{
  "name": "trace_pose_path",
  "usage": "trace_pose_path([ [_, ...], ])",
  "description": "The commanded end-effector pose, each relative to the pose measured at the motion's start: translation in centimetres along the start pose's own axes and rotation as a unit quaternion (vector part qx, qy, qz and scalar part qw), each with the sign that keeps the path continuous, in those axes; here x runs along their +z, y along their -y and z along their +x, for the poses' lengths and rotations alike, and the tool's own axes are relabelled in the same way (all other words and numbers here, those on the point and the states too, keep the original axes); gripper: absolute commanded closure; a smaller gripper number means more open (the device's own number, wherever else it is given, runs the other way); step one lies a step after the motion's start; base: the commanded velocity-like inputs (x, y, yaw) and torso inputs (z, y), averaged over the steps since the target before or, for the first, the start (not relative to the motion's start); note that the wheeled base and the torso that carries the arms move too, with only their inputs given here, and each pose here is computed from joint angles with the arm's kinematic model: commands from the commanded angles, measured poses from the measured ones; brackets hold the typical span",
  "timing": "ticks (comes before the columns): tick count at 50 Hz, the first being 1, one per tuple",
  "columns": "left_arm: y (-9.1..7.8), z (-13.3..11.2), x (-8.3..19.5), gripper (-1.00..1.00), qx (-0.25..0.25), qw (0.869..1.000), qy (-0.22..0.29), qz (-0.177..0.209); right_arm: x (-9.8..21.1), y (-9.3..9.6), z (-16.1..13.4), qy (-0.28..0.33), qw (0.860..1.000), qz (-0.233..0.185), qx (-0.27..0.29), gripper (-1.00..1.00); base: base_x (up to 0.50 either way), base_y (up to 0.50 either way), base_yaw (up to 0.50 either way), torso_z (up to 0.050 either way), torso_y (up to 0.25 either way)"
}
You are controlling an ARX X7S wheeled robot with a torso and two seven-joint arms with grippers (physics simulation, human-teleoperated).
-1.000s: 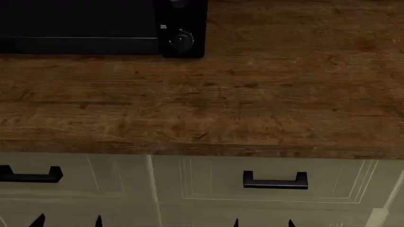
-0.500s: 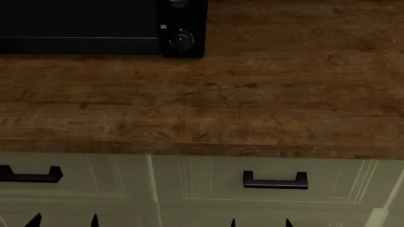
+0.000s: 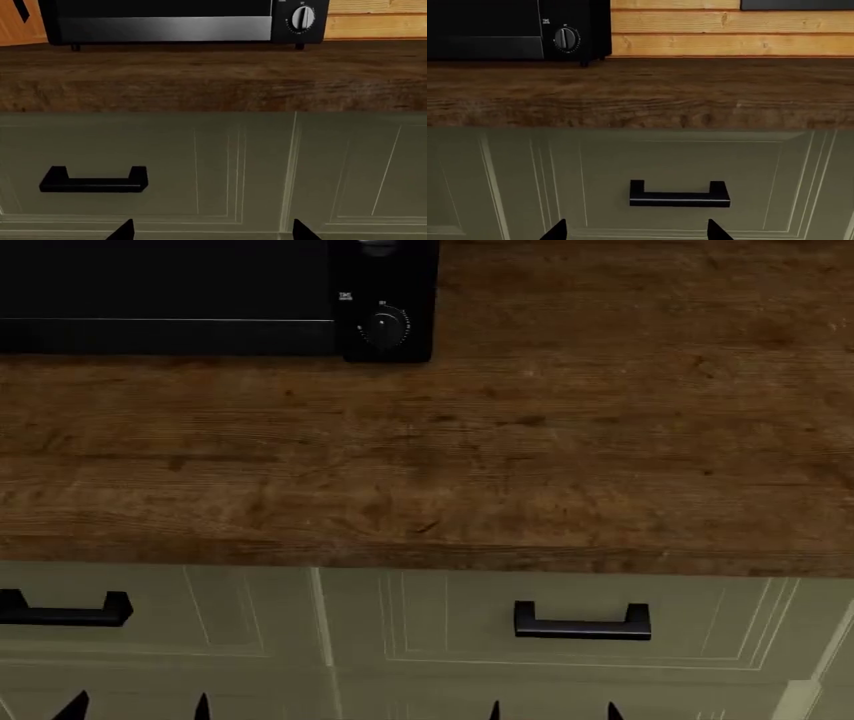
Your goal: Decrease the toaster oven temperature.
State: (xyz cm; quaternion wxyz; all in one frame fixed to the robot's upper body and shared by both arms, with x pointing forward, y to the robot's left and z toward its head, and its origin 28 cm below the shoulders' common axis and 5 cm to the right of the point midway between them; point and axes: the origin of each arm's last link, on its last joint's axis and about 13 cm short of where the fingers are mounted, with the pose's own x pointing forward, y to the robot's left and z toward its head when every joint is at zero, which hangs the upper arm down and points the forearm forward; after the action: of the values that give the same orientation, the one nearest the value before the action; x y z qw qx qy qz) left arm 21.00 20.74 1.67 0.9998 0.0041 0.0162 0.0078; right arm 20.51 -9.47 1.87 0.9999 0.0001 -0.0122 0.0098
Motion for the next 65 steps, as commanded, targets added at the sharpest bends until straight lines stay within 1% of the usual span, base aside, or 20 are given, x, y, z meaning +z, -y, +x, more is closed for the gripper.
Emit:
trace_pose_path([
  [1, 0.2, 0.0, 0.5, -1.0, 0.002, 1.0, 0.001, 0.001, 0.1, 0.1, 0.0, 0.004, 1.0, 0.003, -0.002, -1.0, 0.0, 0.0, 0.0, 0.0, 0.0],
  [6, 0.2, -0.2, 1.3, -1.0, 0.001, 1.0, 0.01, 0.007, 1.1, 0.1, -0.2, 0.015, 1.0, 0.004, 0.001, -1.0, 0.0, 0.0, 0.0, 0.0, 0.0],
  [12, 0.3, -0.9, 4.5, -1.0, 0.006, 0.998, 0.062, 0.031, 3.9, -0.1, -0.8, 0.055, 0.998, -0.003, 0.011, -1.0, 0.0, 0.0, 0.0, 0.0, 0.0],
  [17, 0.3, -1.1, 6.4, -1.0, 0.008, 0.997, 0.071, 0.026, 5.8, -0.2, -1.2, 0.078, 0.997, -0.008, 0.018, -1.0, 0.0, 0.0, 0.0, 0.0, 0.0],
  [18, 0.3, -1.2, 6.7, -1.0, 0.008, 0.997, 0.07, 0.017, 6.1, -0.2, -1.2, 0.08, 0.997, -0.009, 0.017, -1.0, 0.0, 0.0, 0.0, 0.0, 0.0],
  [21, 0.0, -1.2, 7.7, -1.0, 0.011, 0.998, 0.06, 0.022, 6.8, -0.1, -1.2, 0.079, 0.997, -0.014, 0.018, -1.0, 0.0, 0.0, 0.0, 0.0, 0.0],
  [22, -0.2, -1.5, 9.2, -1.0, -0.006, 0.998, 0.066, 0.003, 7.4, 0.1, -1.1, 0.083, 0.996, -0.008, 0.018, -1.0, 0.0, 0.0, 0.0, 0.0, 0.0],
  [26, -0.5, -2.1, 11.6, -1.0, -0.042, 0.996, 0.078, 0.032, 9.3, 0.5, -0.8, 0.085, 0.996, 0.0, 0.022, -1.0, 0.0, 0.0, 0.0, 0.0, 0.0],
  [29, -0.7, -2.8, 12.7, -1.0, -0.072, 0.994, 0.076, 0.033, 10.9, 0.9, -0.7, 0.082, 0.996, -0.006, 0.038, -1.0, 0.0, 0.0, 0.0, 0.0, 0.0],
  [30, -0.7, -3.3, 13.3, -1.0, -0.085, 0.992, 0.078, 0.044, 11.2, 1.0, -0.6, 0.082, 0.996, -0.007, 0.038, -1.0, 0.0, 0.0, 0.0, 0.0, 0.0],
  [33, -0.7, -4.5, 14.4, -1.0, -0.103, 0.991, 0.074, 0.038, 12.7, 1.3, -0.4, 0.086, 0.995, -0.001, 0.054, -1.0, 0.0, 0.0, 0.0, 0.0, 0.0],
  [34, -0.6, -4.9, 14.5, -1.0, -0.119, 0.99, 0.06, 0.037, 13.2, 1.3, -0.3, 0.085, 0.995, 0.003, 0.054, -1.0, 0.0, 0.0, 0.0, 0.0, 0.0],
  [38, -0.4, -6.2, 14.8, -1.0, -0.152, 0.985, 0.067, 0.043, 15.1, 1.4, -0.1, 0.084, 0.995, 0.002, 0.056, -1.0, 0.0, 0.0, 0.0, 0.0, 0.0],
  [43, 0.3, -8.8, 15.6, -1.0, -0.206, 0.976, 0.071, 0.016, 17.3, 1.5, 0.3, 0.086, 0.994, 0.005, 0.071, -1.0, 0.0, 0.0, 0.0, 0.0, 0.0],
  [45, 0.6, -9.6, 15.6, -1.0, -0.225, 0.972, 0.069, 0.005, 18.0, 1.6, 0.5, 0.099, 0.993, -0.03, 0.066, -1.0, 0.0, 0.0, 0.0, 0.0, 0.0],
  [47, 0.9, -10.2, 15.5, -1.0, -0.233, 0.97, 0.063, 0.002, 18.9, 1.5, 0.8, 0.099, 0.992, -0.025, 0.069, -1.0, 0.0, 0.0, 0.0, 0.0, 0.0],
  [49, 1.0, -10.8, 15.6, -1.0, -0.248, 0.967, 0.061, -0.017, 19.7, 1.4, 1.1, 0.104, 0.992, -0.037, 0.065, -1.0, 0.0, 0.0, 0.0, 0.0, 0.0],
  [50, 1.1, -11.1, 15.6, -1.0, -0.25, 0.966, 0.054, -0.027, 20.3, 1.4, 1.4, 0.105, 0.991, -0.029, 0.072, -1.0, 0.0, 0.0, 0.0, 0.0, 0.0],
  [60, 1.0, -11.2, 15.8, -1.0, -0.254, 0.966, 0.047, -0.023, 24.2, 1.2, 3.3, 0.13, 0.988, -0.009, 0.086, -1.0, 0.0, 0.0, 0.0, 0.0, 0.0],
  [65, 1.0, -11.2, 16.0, -1.0, -0.258, 0.965, 0.048, -0.022, 24.8, 0.9, 3.6, 0.134, 0.986, 0.0, 0.095, -1.0, 0.0, 0.0, 0.0, 0.0, 0.0],
])
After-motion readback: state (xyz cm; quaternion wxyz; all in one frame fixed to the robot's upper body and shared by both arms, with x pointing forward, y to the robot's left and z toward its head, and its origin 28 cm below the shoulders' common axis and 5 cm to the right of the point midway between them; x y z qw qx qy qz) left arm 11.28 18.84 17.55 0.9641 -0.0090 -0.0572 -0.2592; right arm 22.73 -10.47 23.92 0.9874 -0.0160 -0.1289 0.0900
